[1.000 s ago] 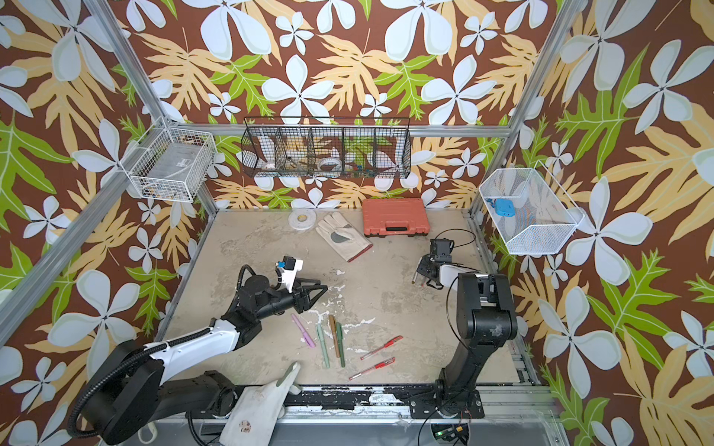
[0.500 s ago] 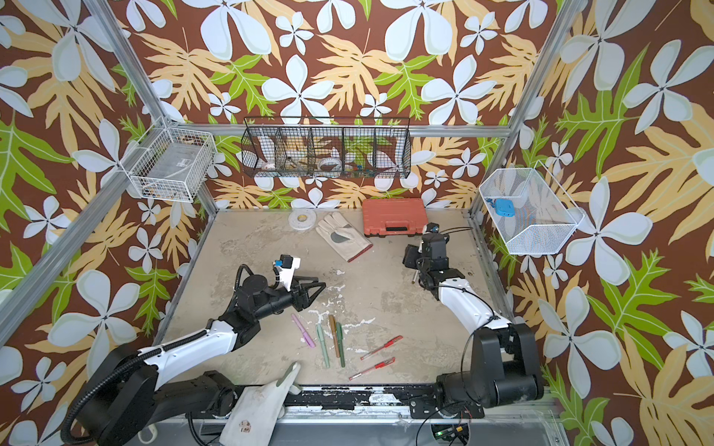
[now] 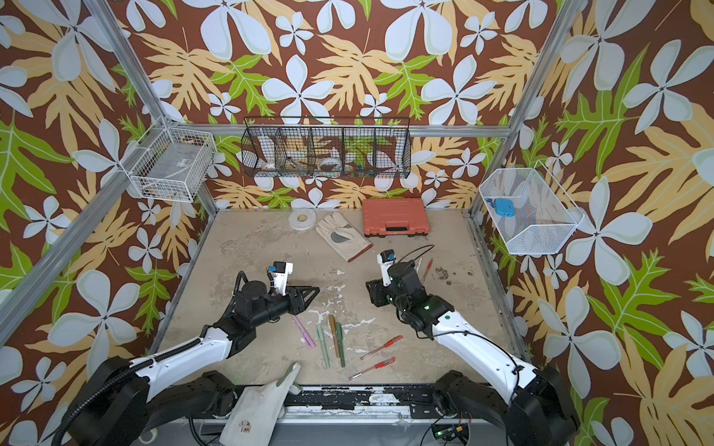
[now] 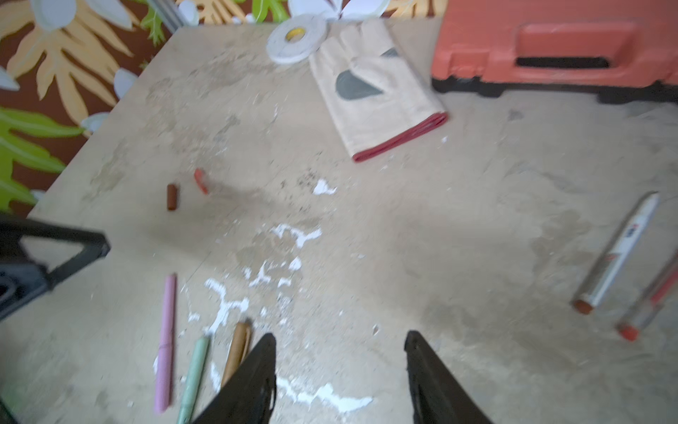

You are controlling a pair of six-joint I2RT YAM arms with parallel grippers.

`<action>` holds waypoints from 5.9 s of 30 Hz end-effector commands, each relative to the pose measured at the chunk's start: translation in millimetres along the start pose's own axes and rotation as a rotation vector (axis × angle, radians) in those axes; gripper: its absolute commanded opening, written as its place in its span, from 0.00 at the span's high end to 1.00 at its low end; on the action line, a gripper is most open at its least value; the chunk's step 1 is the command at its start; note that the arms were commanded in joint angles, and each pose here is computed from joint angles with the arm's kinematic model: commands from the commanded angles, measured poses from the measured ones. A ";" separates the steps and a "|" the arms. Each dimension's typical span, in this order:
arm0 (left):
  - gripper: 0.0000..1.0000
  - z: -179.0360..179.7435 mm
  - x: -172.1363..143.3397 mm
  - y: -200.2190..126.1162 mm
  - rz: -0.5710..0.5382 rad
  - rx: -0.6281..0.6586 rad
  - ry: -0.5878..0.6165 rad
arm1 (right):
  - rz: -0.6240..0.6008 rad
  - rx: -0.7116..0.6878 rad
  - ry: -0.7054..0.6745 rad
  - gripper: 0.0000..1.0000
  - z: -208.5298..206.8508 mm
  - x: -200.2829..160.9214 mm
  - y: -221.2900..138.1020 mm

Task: Remove pen caps from pens
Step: Pick up the pen from the bottom-center of the table, then open the pen cap on the pen.

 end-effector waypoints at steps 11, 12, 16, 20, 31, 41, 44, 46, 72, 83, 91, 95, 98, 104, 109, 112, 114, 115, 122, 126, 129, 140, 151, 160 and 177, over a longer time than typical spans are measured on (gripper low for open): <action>0.51 16.5 -11.3 -1.4 0.045 0.087 -0.020 | 0.351 0.056 -0.081 0.50 67.3 -115.1 -3.2; 0.52 15.9 -13.5 1.0 0.064 0.082 -0.022 | 0.366 0.063 -0.093 0.50 71.5 -120.7 -2.6; 0.52 18.8 -19.3 7.1 0.104 0.089 -0.033 | 0.419 0.088 -0.108 0.52 84.4 -140.0 0.2; 0.52 20.7 -23.1 10.5 0.126 0.090 -0.041 | 0.461 0.106 -0.122 0.55 92.7 -153.4 4.3; 0.53 21.3 -26.1 12.0 0.140 0.089 -0.029 | 0.512 0.098 -0.165 0.60 100.4 -167.1 22.4; 0.53 21.8 -25.8 12.6 0.143 0.093 -0.025 | 0.540 0.075 -0.201 0.65 102.1 -174.2 34.5; 0.53 23.0 -26.7 12.6 0.146 0.099 -0.026 | 0.537 0.059 -0.208 0.67 100.4 -173.8 36.4; 0.53 22.8 -26.3 12.8 0.145 0.098 -0.026 | 0.538 0.052 -0.215 0.68 99.4 -174.1 37.4; 0.54 27.9 -30.0 16.2 0.166 0.120 -0.024 | 0.543 -0.113 -0.300 0.79 66.8 -183.7 46.0; 0.46 32.2 -9.5 4.1 0.049 0.187 -0.014 | 0.409 -0.114 -0.217 0.90 49.9 -127.1 51.8; 0.44 -10.5 39.8 12.9 -0.054 0.060 -0.053 | 0.108 -0.038 -0.128 0.90 41.5 -7.4 35.5; 0.41 -36.2 75.2 6.5 -0.166 -0.006 -0.042 | -0.055 0.067 -0.111 0.95 46.6 42.4 21.0; 0.40 -58.3 86.3 -2.4 -0.228 -0.146 -0.029 | -0.127 0.160 -0.134 0.95 56.9 60.9 15.4; 0.39 -76.1 81.1 -26.7 -0.329 -0.301 0.087 | -0.150 0.314 -0.213 0.95 80.0 53.3 20.8; 0.40 -79.0 61.0 -24.0 -0.262 -0.366 0.127 | -0.190 0.444 -0.243 0.95 94.7 40.4 16.7; 0.39 -79.8 55.8 -24.8 -0.255 -0.395 0.122 | -0.182 0.497 -0.260 0.95 100.3 32.7 16.1; 0.40 -80.8 54.7 -24.4 -0.250 -0.401 0.130 | -0.180 0.527 -0.266 0.94 103.7 28.0 15.6; 0.40 -81.5 53.7 -24.6 -0.245 -0.405 0.134 | -0.181 0.540 -0.269 0.94 105.3 26.8 14.9; 0.45 -71.7 52.5 -21.7 -0.236 -0.340 0.132 | -0.176 0.626 -0.286 0.94 116.2 18.6 10.3; 0.46 -65.6 50.8 -19.3 -0.230 -0.309 0.128 | -0.176 0.670 -0.293 0.93 122.1 16.0 7.9; 0.46 -66.8 50.2 -18.4 -0.223 -0.316 0.131 | -0.185 0.687 -0.304 0.93 126.8 15.1 5.7; 0.68 -72.0 48.0 -19.1 -0.205 -0.346 0.132 | -0.193 0.710 -0.362 0.93 142.6 10.0 0.2; 0.92 -75.1 43.0 -18.0 -0.184 -0.377 0.145 | -0.191 0.690 -0.370 0.78 140.4 10.6 1.3; 0.93 -86.3 39.2 -23.4 -0.181 -0.444 0.195 | -0.201 0.724 -0.374 0.57 143.7 9.6 -5.0; 0.78 -101.5 35.0 -30.2 -0.177 -0.520 0.221 | -0.185 0.823 -0.382 0.96 154.1 5.4 -13.6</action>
Point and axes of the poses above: each gripper's point midway between its finger pads, its own y axis out along the fingers, its own z axis along the line the jaws close on, x = y × z, the point moved 1 cm from there along -y, back along the fingers
